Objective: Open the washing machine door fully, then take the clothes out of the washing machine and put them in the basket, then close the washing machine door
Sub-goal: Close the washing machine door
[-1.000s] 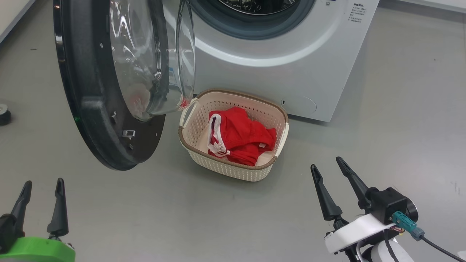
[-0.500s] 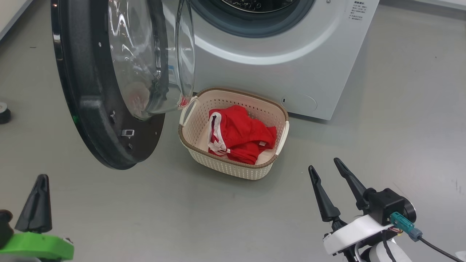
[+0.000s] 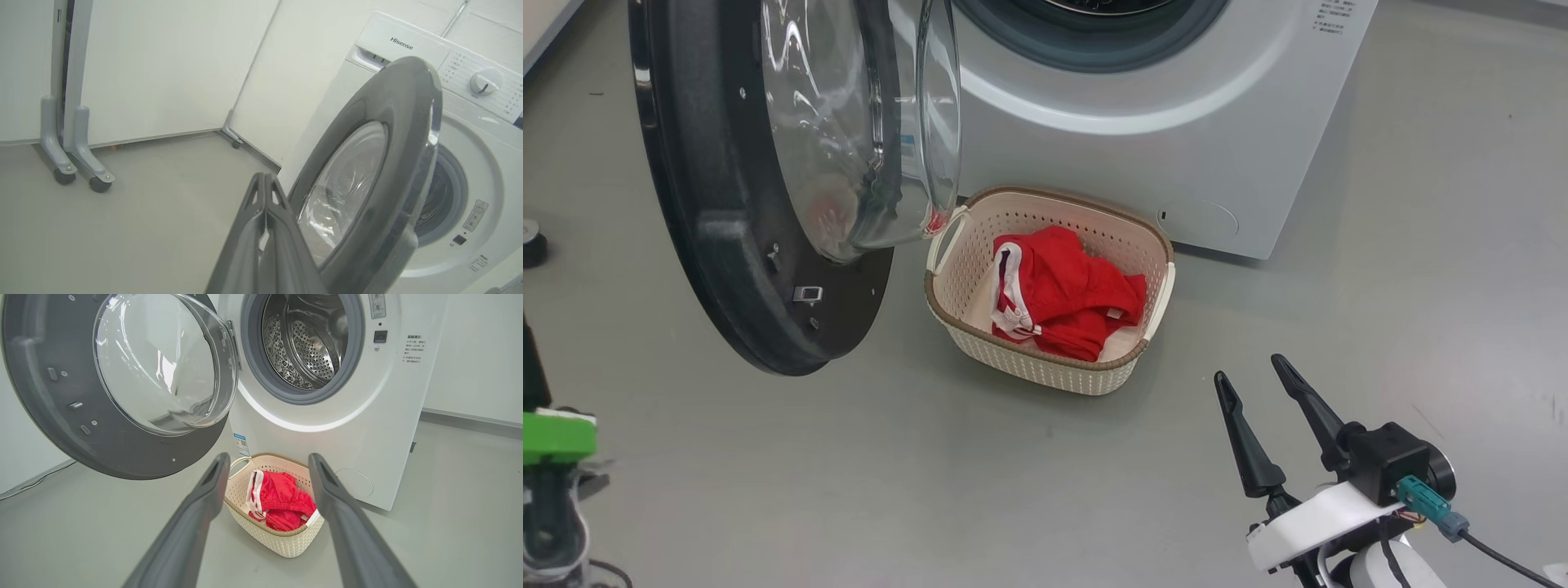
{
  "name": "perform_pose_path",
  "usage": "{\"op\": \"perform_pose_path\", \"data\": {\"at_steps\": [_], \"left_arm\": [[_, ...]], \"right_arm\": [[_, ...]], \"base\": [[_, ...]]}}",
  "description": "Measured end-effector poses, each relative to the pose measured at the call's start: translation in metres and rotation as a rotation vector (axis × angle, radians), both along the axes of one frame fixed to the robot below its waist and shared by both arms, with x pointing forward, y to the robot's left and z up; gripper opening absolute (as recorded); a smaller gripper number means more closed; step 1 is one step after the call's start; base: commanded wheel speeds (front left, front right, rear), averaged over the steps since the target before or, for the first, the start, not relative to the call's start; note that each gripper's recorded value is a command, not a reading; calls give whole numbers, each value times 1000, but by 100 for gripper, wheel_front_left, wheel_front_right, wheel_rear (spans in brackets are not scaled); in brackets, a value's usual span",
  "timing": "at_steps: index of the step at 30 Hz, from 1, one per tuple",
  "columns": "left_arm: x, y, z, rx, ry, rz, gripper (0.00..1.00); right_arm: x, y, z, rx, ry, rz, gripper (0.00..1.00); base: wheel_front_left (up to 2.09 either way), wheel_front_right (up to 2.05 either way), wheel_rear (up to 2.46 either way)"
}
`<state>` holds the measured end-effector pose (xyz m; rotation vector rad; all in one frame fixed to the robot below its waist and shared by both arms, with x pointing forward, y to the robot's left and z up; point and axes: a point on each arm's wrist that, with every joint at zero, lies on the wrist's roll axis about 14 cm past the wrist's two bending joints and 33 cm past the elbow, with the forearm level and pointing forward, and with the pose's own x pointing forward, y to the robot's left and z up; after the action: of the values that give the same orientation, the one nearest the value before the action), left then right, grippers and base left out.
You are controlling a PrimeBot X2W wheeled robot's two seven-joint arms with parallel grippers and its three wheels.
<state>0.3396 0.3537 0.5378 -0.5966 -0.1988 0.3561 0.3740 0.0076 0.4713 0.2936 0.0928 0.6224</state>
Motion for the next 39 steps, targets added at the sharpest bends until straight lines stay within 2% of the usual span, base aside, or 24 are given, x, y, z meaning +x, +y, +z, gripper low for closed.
{"op": "perform_pose_path", "data": {"at_steps": [3,4,7,8,12,16,19,23,39], "left_arm": [[-1,20,1,-189,-64,64,0],[-4,31,-10,-349,-80,118,0],[5,23,-25,-587,-108,110,0],[5,23,-25,-587,-108,110,0],[28,14,-20,-795,-154,46,0],[34,16,-28,-998,-180,68,0],[42,12,-23,-1078,-216,13,0],[54,-1,-18,-1127,-217,-75,0],[75,-70,-16,-1198,-73,-394,0]], "right_arm": [[0,0,-1,0,4,0,100],[0,-1,-2,-2,7,-3,100],[0,-4,-4,-4,12,-11,100],[0,-4,-4,-4,12,-11,100],[2,-7,-6,-1,14,-23,100],[3,-10,-7,0,16,-33,100],[5,-13,-6,-1,13,-42,100],[6,-17,-7,-3,14,-55,100],[6,-29,-8,-15,17,-91,100]], "base": [[0,0,0],[0,0,0],[0,0,0],[0,0,0],[0,0,0],[0,0,0],[0,0,0],[0,0,0],[0,0,0]]}}
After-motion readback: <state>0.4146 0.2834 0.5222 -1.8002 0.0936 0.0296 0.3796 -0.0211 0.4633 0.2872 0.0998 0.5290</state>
